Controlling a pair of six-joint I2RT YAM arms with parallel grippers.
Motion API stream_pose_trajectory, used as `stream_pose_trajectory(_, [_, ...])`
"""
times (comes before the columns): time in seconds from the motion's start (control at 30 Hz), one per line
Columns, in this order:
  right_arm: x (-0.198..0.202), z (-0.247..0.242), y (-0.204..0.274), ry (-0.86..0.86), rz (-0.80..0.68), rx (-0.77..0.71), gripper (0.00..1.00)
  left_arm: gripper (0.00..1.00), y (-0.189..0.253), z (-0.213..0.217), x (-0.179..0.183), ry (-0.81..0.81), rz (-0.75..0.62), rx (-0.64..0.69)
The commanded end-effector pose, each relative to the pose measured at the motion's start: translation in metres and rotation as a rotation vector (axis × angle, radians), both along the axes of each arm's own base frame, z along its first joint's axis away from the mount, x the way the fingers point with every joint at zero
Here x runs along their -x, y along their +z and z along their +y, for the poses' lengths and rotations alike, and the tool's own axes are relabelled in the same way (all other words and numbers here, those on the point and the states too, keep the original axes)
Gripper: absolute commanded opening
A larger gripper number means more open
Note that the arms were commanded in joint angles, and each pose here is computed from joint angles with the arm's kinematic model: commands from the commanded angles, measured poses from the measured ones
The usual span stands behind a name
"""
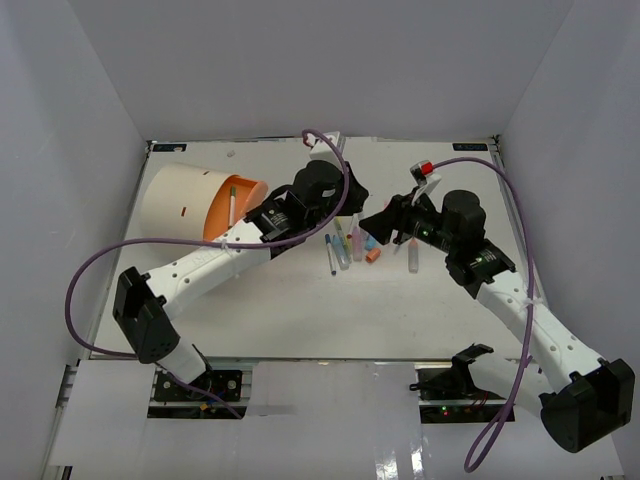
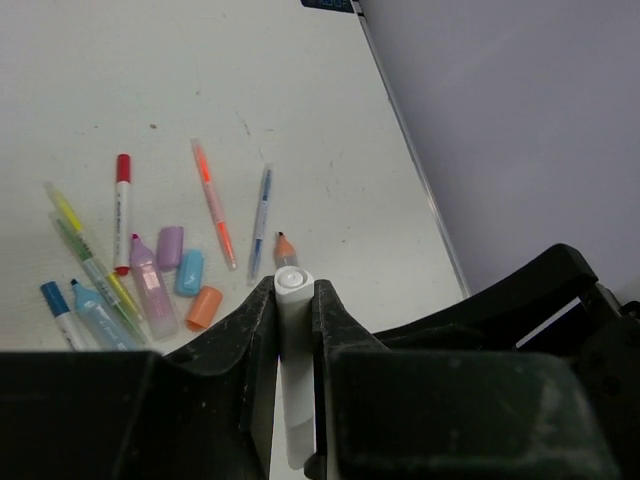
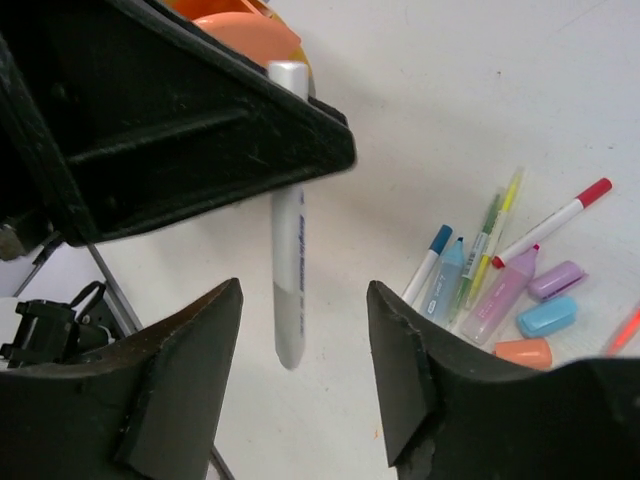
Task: Sort the stationery into containers
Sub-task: Place the pen in the drawer.
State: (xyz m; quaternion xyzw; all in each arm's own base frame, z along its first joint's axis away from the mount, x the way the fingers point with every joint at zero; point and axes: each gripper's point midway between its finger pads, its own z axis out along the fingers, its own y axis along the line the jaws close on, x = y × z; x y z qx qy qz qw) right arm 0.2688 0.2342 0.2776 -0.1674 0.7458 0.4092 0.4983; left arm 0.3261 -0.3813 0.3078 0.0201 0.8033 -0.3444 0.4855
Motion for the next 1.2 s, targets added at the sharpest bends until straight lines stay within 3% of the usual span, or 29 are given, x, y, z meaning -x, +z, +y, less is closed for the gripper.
stream_pose_trajectory(0.0, [0.004, -0.001, 0.0, 0.015, -0.03, 0.003, 0.61, 0.08, 0.038, 0.033, 0.003, 0.07, -0.114, -0.025])
stream_pose_trajectory(0.03, [0.005, -0.004, -0.005, 0.003, -0.014, 0.022, 0.72, 0.08, 0.042, 0.041, 0.003, 0.088, -0.125, -0.051])
stream_pose_trajectory(0.13, [0.007, -0.014, -0.014, -0.032, -0.002, 0.069, 0.89, 0.09, 0.051, 0.075, -0.004, 0.158, -0.166, -0.175])
stream_pose_trajectory(0.23, [0.01, -0.026, -0.027, -0.077, 0.02, 0.123, 1.0, 0.1, 0.069, 0.117, -0.016, 0.238, -0.219, -0.318])
stream_pose_trajectory(0.37, [0.016, -0.04, -0.045, -0.117, 0.059, 0.186, 0.9, 0.13, 0.105, 0.187, -0.039, 0.334, -0.242, -0.431])
stream_pose_trajectory(0.57, [0.017, -0.052, -0.068, -0.172, 0.115, 0.247, 0.9, 0.15, 0.095, 0.251, -0.056, 0.373, -0.148, -0.66])
stream_pose_trajectory(0.87, [0.015, -0.052, -0.089, -0.171, 0.194, 0.292, 0.9, 0.18, 0.029, 0.276, -0.064, 0.318, 0.039, -0.768])
stream_pose_trajectory(1.17, [-0.013, -0.051, -0.093, -0.229, 0.224, 0.342, 0.9, 0.41, 0.011, 0.279, -0.065, 0.322, 0.085, -0.759])
